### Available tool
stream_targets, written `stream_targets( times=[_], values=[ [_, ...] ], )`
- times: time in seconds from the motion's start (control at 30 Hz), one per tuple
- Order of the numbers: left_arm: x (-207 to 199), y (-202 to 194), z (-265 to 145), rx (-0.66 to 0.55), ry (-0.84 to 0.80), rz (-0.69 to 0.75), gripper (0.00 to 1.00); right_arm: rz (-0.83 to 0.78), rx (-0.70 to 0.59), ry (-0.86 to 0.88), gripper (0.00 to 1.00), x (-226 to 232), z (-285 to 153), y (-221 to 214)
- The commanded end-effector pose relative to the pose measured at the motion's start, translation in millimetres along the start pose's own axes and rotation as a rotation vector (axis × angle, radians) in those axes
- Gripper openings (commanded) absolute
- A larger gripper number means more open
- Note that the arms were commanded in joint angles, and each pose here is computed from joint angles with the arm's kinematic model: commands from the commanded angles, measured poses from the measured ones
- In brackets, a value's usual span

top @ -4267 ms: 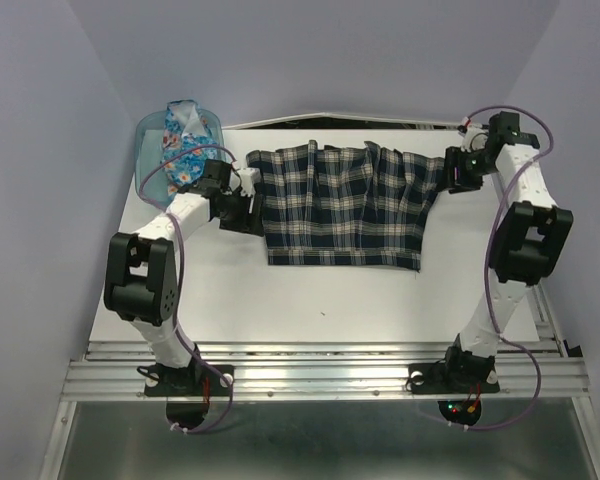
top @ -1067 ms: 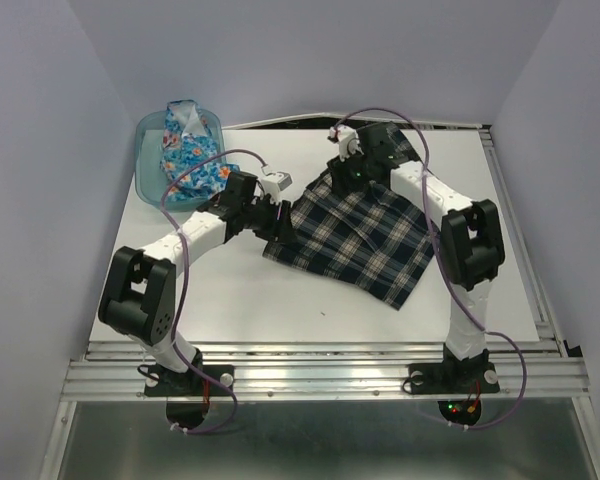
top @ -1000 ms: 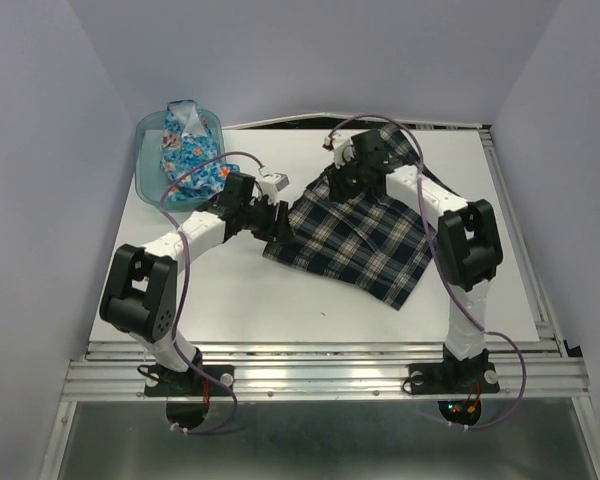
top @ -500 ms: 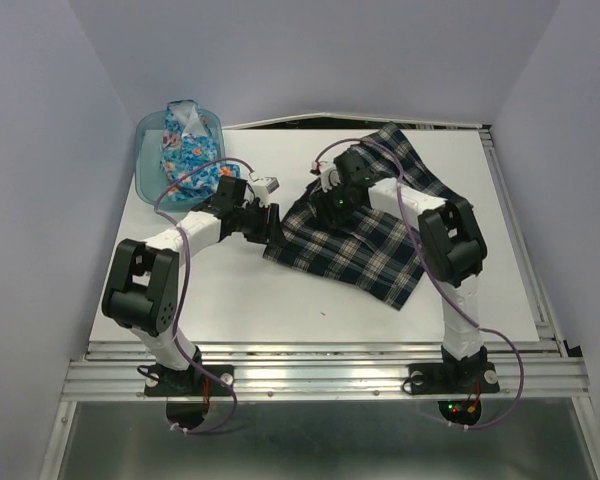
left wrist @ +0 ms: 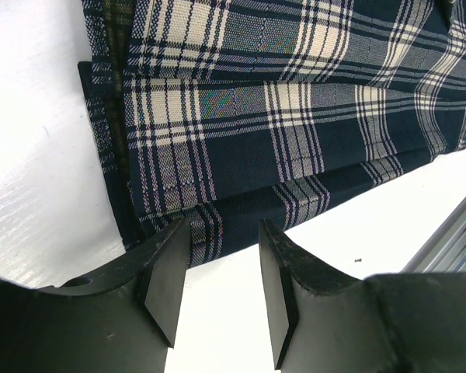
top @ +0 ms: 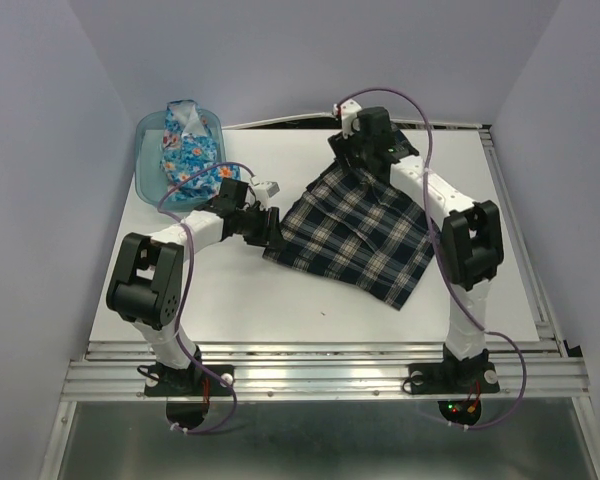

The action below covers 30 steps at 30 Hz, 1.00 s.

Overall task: Fold and stack the skirts
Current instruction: Flatten the skirt out

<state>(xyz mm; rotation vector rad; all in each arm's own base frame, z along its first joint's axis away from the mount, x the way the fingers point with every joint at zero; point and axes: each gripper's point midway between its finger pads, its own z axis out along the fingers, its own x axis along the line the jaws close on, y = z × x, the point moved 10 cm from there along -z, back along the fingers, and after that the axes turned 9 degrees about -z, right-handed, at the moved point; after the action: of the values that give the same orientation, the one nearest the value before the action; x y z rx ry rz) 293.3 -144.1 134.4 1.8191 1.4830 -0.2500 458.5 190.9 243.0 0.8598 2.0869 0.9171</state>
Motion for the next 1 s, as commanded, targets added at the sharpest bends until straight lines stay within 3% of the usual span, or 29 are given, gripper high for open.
stream_targets(
  times=[0.0, 0.2, 0.3, 0.33, 0.4, 0.47, 0.8, 0.9, 0.93, 0.97],
  values=[
    [-3.2, 4.1, -1.5, -0.007, -0.016, 0.024, 0.51, -0.056, 0.069, -0.09, 0.68, -20.0, 25.1, -23.8],
    [-2.5, 3.8, -0.6, -0.003, -0.015, 0.023, 0.51, -0.071, 0.114, -0.059, 0.63, -25.3, 49.7, -50.9],
    [-1.9, 3.3, -0.2, -0.005, -0.01, 0.022, 0.51, -0.103, 0.095, -0.066, 0.47, -22.5, 62.0, -61.8],
    [-1.3, 2.8, 0.4, -0.001, -0.009, 0.019, 0.51, -0.111, 0.1, -0.067, 0.28, -20.6, 67.2, -68.0],
    [-1.6, 3.0, -0.3, -0.003, -0.008, 0.021, 0.51, -0.145, 0.092, -0.101, 0.07, -9.1, 77.8, -76.1],
    [-2.2, 2.8, -0.5, -0.002, -0.009, 0.024, 0.51, -0.165, 0.083, -0.131, 0.01, -4.6, 85.3, -81.8],
    [-4.8, 0.4, -4.7, 0.01, -0.006, 0.059, 0.52, -0.321, 0.137, 0.056, 0.06, 64.3, 88.5, -121.8],
    [-7.6, -0.9, -8.6, 0.005, -0.011, 0.081, 0.53, -0.313, 0.175, 0.132, 0.23, 71.6, 84.0, -131.2],
    [-10.9, -0.5, -13.6, -0.003, -0.013, 0.087, 0.54, -0.299, 0.166, 0.126, 0.32, 69.5, 80.3, -124.4],
    [-11.1, -0.3, -16.8, -0.008, -0.013, 0.131, 0.55, -0.265, 0.16, 0.123, 0.48, 67.0, 76.6, -113.9]
  ],
)
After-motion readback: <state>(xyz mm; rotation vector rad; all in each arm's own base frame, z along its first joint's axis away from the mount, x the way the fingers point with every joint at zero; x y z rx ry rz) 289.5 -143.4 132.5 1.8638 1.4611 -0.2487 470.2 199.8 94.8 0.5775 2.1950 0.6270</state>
